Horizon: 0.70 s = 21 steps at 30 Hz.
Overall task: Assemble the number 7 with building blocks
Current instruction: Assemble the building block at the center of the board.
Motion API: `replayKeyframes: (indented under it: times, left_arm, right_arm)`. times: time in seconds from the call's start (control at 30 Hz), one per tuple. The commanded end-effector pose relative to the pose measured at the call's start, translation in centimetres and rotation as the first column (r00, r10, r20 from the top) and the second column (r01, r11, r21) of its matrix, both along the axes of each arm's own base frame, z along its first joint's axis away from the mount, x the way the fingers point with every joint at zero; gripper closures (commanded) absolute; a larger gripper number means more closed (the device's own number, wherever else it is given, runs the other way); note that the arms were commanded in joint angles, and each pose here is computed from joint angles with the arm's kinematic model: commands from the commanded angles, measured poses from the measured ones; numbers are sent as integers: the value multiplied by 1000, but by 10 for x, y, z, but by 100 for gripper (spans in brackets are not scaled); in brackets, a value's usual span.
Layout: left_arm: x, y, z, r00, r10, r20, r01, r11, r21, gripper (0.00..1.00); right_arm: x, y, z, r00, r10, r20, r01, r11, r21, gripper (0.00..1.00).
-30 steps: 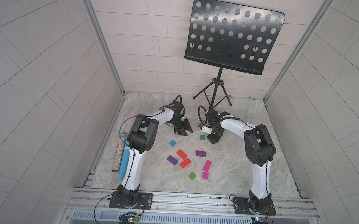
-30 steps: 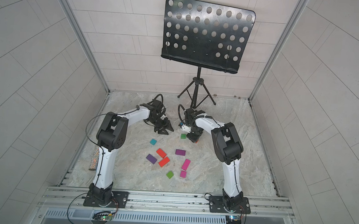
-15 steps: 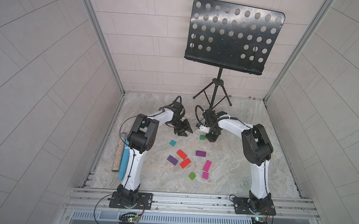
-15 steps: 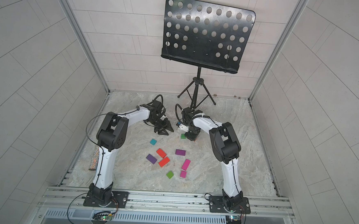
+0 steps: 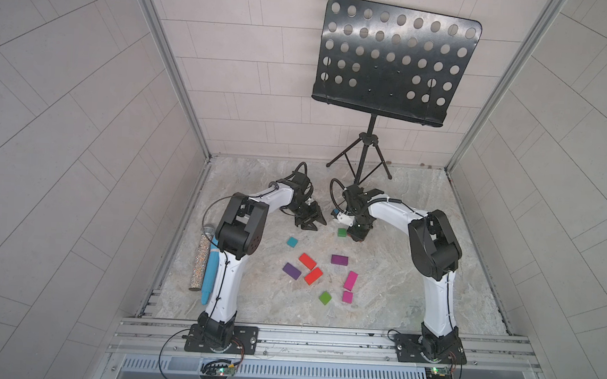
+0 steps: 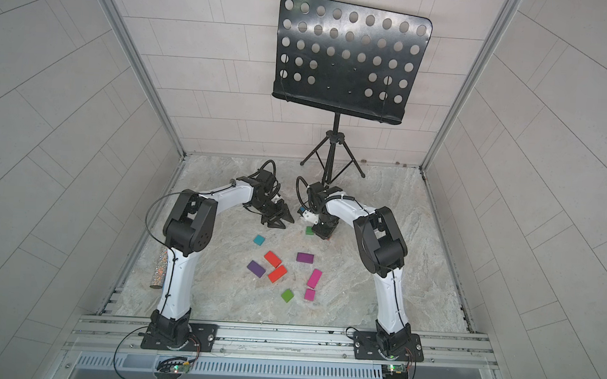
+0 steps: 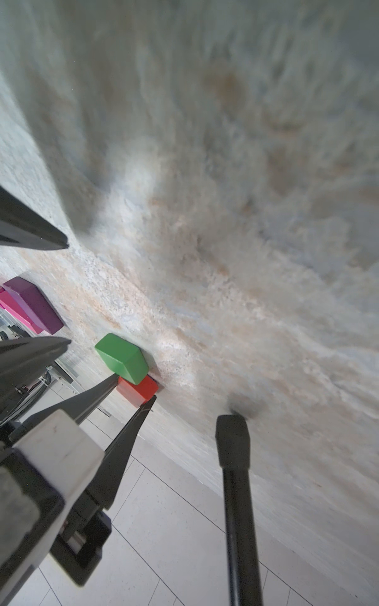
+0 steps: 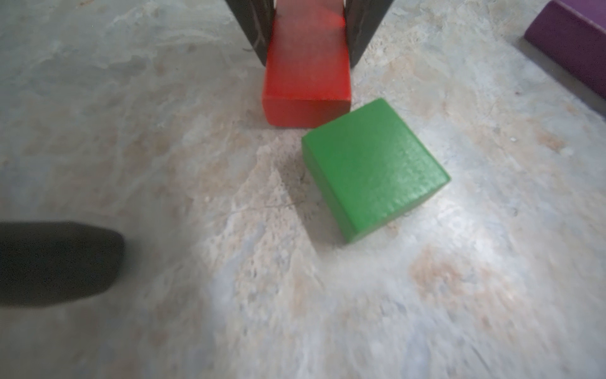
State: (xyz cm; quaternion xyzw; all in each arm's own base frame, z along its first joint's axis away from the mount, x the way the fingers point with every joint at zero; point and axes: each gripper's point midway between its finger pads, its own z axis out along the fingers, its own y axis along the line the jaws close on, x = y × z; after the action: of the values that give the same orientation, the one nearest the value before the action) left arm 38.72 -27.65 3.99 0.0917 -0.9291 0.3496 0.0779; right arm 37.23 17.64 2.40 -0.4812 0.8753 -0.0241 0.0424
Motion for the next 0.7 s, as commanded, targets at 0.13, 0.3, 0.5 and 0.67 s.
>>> replayKeyframes:
  times: [0.13, 0.3, 0.5, 0.67]
  left_arm:
    - [3, 0, 15, 1000, 13, 25, -12, 1000, -19, 51]
    - [4, -1, 16, 999, 15, 28, -15, 1000, -19, 51]
    - [6, -1, 18, 999, 16, 36, -16, 1000, -18, 50]
    - [5, 2, 20, 998, -15, 64, 13, 1000, 23, 50]
  right_arm:
    - [-11, 0, -10, 999, 18, -45, -18, 1000, -8, 63]
    - [-4, 0, -3, 1000, -12, -11, 11, 1000, -11, 43]
    - [12, -5, 29, 991, -103, 80, 104, 995, -1, 34]
    - [31, -15, 79, 925, -339, 174, 317, 938, 141, 32]
